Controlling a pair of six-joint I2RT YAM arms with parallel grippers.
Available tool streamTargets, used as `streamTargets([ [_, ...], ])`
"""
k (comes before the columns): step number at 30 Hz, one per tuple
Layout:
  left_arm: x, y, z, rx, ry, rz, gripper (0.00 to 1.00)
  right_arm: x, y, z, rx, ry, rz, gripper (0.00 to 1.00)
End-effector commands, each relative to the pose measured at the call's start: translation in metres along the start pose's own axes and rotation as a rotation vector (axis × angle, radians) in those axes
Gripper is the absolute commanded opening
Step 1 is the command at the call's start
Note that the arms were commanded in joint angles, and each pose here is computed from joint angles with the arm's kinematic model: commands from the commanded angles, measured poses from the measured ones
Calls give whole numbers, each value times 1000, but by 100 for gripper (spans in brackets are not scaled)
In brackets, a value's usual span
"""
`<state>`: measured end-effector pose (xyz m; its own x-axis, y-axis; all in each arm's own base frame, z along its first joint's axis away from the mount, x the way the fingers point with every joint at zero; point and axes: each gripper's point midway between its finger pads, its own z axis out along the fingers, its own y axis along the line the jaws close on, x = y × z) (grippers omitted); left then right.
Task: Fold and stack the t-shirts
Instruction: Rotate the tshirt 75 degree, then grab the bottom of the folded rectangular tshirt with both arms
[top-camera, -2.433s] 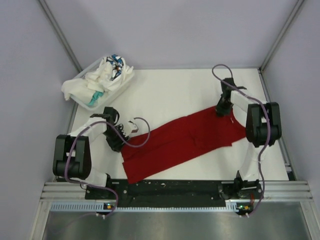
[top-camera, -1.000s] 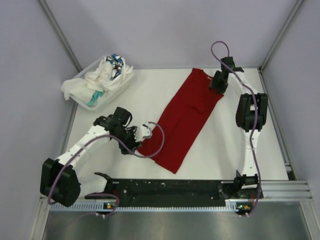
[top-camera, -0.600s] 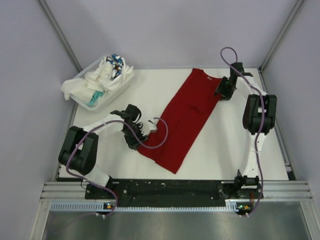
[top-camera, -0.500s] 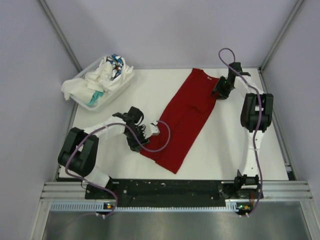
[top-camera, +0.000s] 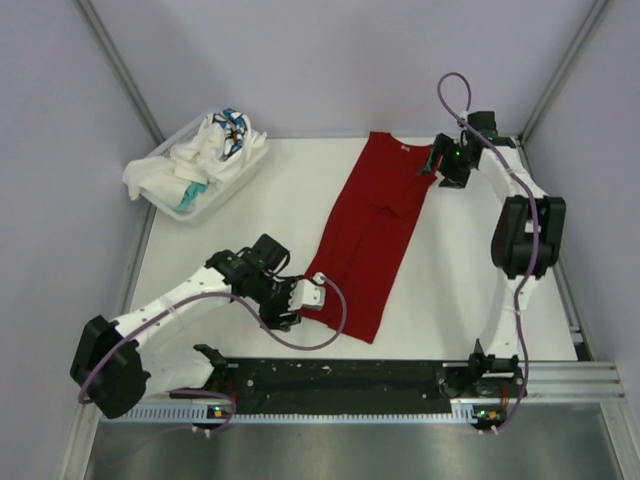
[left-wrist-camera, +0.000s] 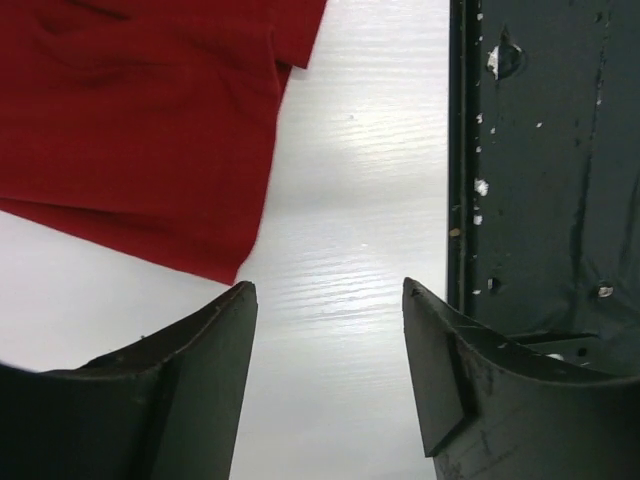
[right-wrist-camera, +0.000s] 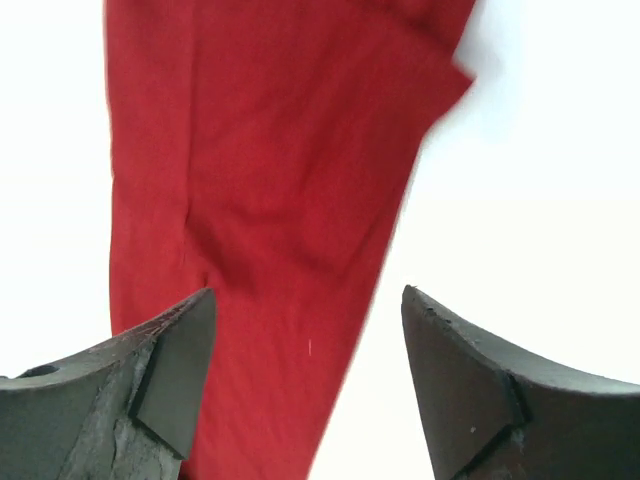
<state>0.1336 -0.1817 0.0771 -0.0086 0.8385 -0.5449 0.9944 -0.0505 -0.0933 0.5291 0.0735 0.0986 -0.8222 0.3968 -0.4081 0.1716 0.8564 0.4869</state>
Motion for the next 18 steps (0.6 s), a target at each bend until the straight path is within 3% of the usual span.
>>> streamTargets([
  [1, -8, 12, -13, -49, -10, 187, 67, 5, 65, -122, -117, -213, -436, 76],
  [5, 0, 44, 0, -127, 7, 383, 68, 120, 88, -134, -296, -134, -841, 76],
  [7, 4, 51, 5, -137, 10, 446, 69, 177, 110, -146, -471, -125, -1005, 77],
  [8, 4, 52, 6, -133, 8, 473, 69, 201, 115, -154, -553, -133, -1063, 80],
  [9, 5, 52, 9, -128, 6, 488, 69, 221, 121, -167, -626, -166, -1148, 90],
  [10, 4, 54, 10, -137, 2, 501, 70, 242, 120, -168, -661, -169, -1221, 91],
  [12, 6, 63, 13, -175, 10, 520, 70, 273, 114, -167, -654, -187, -1373, 91],
  [15, 17, 79, 19, -225, 75, 521, 69, 329, 97, -158, -697, -88, -1586, 91],
  [18, 32, 72, 30, -171, 108, 491, 66, 365, 78, -139, -653, 0, -1781, 86],
])
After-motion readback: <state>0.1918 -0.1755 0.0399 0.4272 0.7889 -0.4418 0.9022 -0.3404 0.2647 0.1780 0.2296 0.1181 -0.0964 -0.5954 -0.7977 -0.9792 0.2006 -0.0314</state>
